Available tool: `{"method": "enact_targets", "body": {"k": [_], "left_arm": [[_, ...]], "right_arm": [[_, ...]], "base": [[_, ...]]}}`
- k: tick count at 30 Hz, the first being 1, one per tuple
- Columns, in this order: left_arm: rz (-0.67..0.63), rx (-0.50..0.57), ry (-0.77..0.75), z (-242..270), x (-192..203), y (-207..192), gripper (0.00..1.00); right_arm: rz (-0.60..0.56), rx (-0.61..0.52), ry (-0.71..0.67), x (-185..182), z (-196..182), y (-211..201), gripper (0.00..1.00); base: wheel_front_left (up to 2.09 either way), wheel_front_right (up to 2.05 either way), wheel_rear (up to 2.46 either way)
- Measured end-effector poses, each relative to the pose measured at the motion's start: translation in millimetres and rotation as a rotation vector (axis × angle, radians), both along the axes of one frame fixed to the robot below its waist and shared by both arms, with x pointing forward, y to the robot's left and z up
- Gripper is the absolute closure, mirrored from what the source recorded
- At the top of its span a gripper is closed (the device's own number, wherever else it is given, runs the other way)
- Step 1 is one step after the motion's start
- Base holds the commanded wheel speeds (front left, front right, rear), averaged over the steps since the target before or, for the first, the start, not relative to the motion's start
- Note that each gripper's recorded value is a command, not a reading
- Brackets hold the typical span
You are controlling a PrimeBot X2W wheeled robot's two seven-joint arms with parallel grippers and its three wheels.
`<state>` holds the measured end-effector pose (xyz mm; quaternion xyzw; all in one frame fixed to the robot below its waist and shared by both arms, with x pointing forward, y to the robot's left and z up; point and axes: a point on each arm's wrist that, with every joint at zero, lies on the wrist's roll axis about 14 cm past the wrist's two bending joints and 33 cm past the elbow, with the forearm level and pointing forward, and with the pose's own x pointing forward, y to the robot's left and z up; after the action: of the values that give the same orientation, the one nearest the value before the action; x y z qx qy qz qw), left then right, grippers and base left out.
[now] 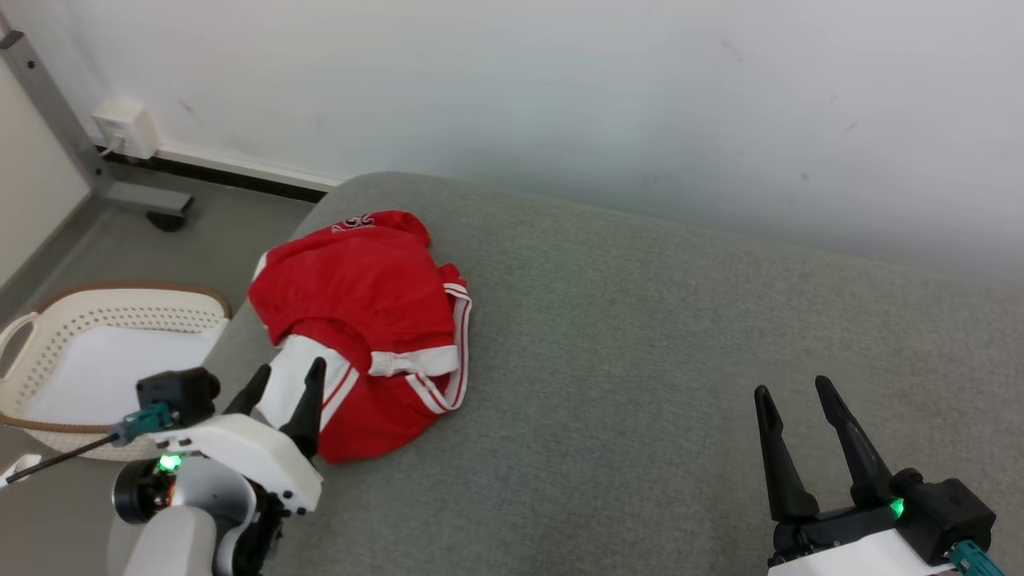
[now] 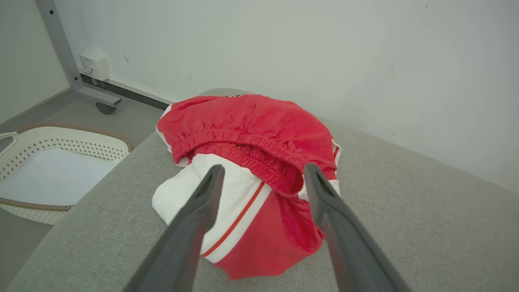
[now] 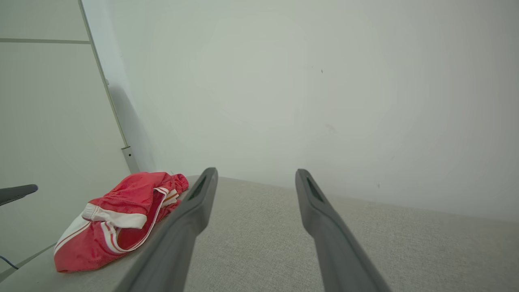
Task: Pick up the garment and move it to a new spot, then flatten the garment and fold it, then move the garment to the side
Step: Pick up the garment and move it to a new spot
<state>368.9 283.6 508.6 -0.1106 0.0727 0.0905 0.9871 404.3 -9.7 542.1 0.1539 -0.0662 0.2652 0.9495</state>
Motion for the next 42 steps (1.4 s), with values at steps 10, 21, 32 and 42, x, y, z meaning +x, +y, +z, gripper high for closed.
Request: {"method": "enact_targets", "body": {"k": [10,21,32,42], "left_arm": [[-0.131,-0.074,0.124,-36,52,-37,0.00],[-0.217,-0.076,0.198,-66,78,-64,1.00],[-0.248,-0.001,0.077,-14,80,-60,1.00],[-0.431,0.142,-0.168,122,113,-111,1.00]], "right_arm": [[-0.133,-0.004,0.031,15,-14,-47,0.00],[-0.239,-0.013,0.063,14,-24,-86,0.00],[-0.247,0.001,0.018,1,-5,-88,0.00],[-0.294,0.028,-0.011,-10,9,-105,0.00]], "base": [[0.00,0.00,0.00],[0.00,0.00,0.00],[0.00,0.00,0.00],[0.00,0.00,0.00]]}}
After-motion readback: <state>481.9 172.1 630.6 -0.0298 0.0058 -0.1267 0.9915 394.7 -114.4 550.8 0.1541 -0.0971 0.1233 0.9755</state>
